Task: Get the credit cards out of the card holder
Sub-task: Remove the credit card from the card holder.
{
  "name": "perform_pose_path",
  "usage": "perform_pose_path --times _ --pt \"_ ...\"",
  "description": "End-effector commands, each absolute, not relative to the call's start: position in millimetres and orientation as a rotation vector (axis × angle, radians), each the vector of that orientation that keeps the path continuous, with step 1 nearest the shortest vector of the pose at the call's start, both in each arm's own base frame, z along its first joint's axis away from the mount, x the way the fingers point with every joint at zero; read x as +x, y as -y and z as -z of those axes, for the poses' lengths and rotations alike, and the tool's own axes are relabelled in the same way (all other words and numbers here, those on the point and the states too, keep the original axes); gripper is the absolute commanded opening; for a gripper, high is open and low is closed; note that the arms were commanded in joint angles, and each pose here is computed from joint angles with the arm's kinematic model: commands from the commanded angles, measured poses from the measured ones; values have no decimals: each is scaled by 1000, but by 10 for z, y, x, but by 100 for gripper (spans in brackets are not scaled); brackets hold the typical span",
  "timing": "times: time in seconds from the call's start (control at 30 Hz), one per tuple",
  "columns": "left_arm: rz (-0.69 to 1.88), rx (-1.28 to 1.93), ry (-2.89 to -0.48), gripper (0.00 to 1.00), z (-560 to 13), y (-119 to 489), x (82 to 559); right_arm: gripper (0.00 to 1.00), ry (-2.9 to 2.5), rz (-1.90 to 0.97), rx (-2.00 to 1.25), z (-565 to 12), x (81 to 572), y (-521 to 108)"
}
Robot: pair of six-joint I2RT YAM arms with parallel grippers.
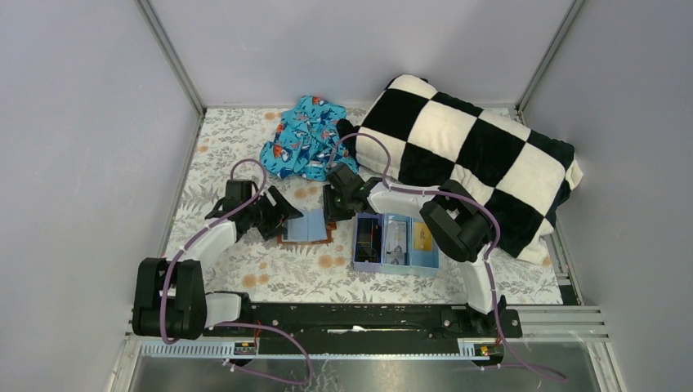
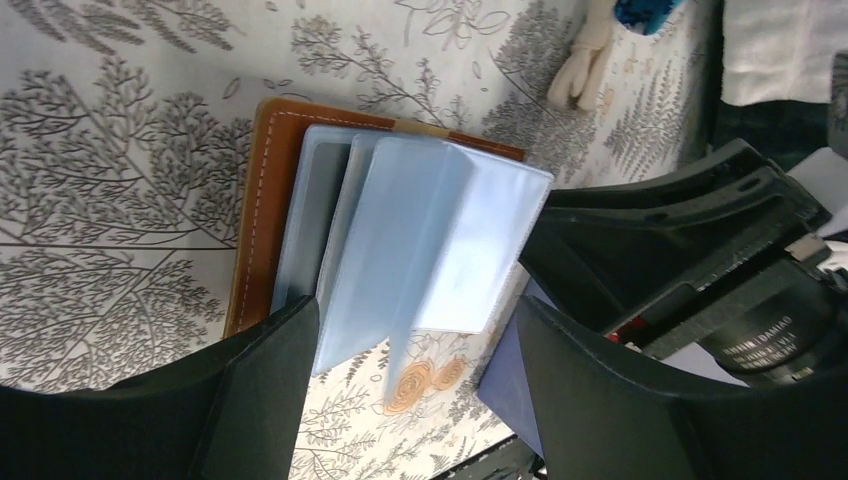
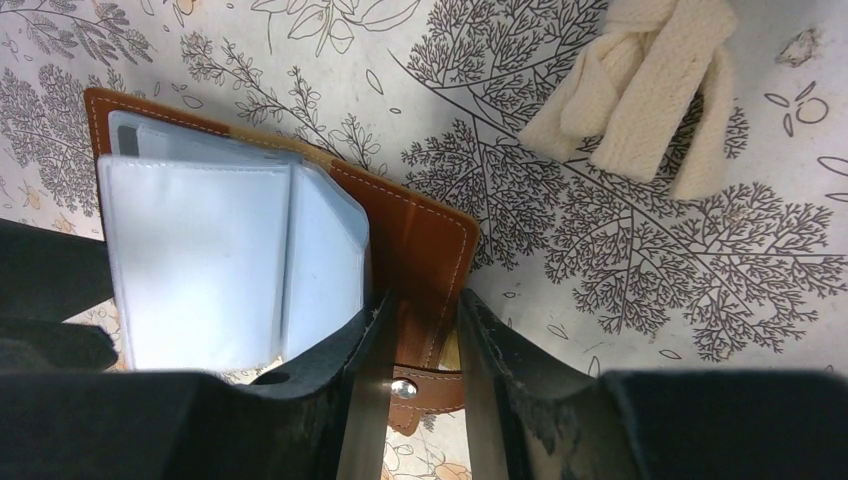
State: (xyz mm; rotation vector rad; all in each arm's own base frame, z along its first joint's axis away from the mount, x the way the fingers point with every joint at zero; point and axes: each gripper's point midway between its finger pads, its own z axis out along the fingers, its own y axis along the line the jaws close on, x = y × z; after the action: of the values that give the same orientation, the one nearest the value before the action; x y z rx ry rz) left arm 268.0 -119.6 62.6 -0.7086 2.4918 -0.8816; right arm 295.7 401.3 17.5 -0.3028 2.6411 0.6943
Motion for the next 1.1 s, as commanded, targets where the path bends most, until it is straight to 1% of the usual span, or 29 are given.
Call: perform_pose_path --times 0.0,0.4,0.57,0.63,0.77,0.83,1.07 --pt "1051 -607 -2389 76 -936 1401 2809 36 -2664 -728 -306 -109 2924 -4089" --pt "1118 -570 -2415 76 -890 1607 2808 36 -2663 -732 -307 -127 2921 -4091" --pt "966 -602 -2444 76 -852 1451 2828 37 -2655 -698 -310 -160 2924 -4027" --pt "929 -606 -2444 76 -867 1408 2821 40 -2646 -661 -309 -184 2935 -3961" --pt "893 -625 -2445 76 -864 1363 2806 54 -2605 -612 -299 -354 2996 -3848" --pt "856 -643 -2447 76 -848 1319 2808 57 -2588 -602 -311 -457 3010 -3817" --pt "820 -642 -2398 76 -994 1258 2835 59 -2496 -512 -287 -836 3130 -3629"
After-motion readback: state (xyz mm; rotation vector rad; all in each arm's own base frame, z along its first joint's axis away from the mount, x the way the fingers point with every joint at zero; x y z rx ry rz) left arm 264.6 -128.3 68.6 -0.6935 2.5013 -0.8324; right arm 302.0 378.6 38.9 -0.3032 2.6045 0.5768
